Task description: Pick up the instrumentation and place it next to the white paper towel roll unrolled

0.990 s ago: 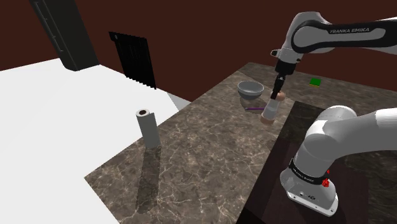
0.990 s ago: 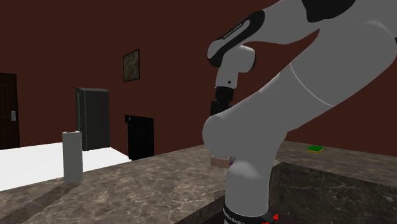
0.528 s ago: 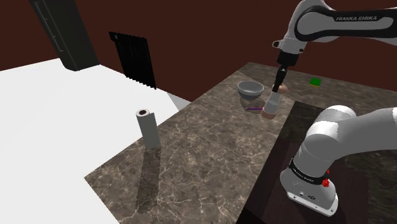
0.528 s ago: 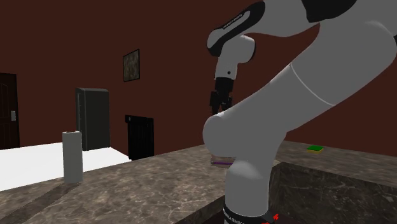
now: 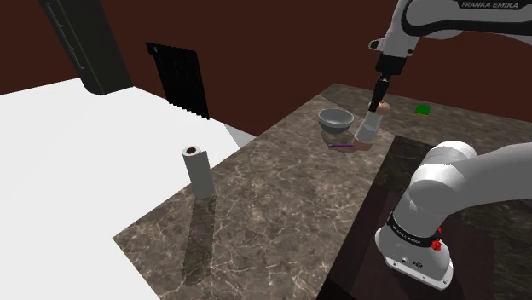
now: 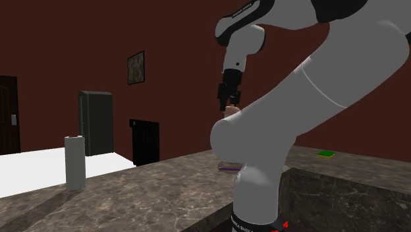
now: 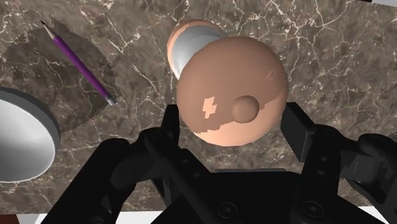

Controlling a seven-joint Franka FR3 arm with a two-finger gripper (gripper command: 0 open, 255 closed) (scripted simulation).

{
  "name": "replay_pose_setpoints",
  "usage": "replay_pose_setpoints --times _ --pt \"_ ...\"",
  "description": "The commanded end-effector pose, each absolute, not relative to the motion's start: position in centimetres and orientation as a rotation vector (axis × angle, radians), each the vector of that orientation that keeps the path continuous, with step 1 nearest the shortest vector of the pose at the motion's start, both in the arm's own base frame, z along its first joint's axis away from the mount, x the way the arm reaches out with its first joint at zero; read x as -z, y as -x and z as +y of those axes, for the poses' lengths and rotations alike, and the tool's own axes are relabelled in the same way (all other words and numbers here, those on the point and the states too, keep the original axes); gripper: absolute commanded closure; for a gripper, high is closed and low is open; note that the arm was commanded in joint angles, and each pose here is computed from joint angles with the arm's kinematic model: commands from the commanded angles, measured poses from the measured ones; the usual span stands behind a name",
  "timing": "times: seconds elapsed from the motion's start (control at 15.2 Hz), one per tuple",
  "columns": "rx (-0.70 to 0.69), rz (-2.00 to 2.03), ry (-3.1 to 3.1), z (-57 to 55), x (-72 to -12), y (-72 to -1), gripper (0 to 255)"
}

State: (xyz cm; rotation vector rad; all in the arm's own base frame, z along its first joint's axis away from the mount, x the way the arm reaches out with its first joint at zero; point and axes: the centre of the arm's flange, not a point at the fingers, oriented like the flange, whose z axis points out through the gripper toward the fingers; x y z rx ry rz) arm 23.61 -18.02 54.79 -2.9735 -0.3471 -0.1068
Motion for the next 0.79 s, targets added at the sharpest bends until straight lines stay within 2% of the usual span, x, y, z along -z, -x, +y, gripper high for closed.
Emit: replay_pose_setpoints --times 0.0,0.73 --pt "0.107 -0.347 2.973 -18.0 -55.8 -23.7 255" --pt "0.107 -0.347 2.973 -18.0 -61.6 -23.7 255"
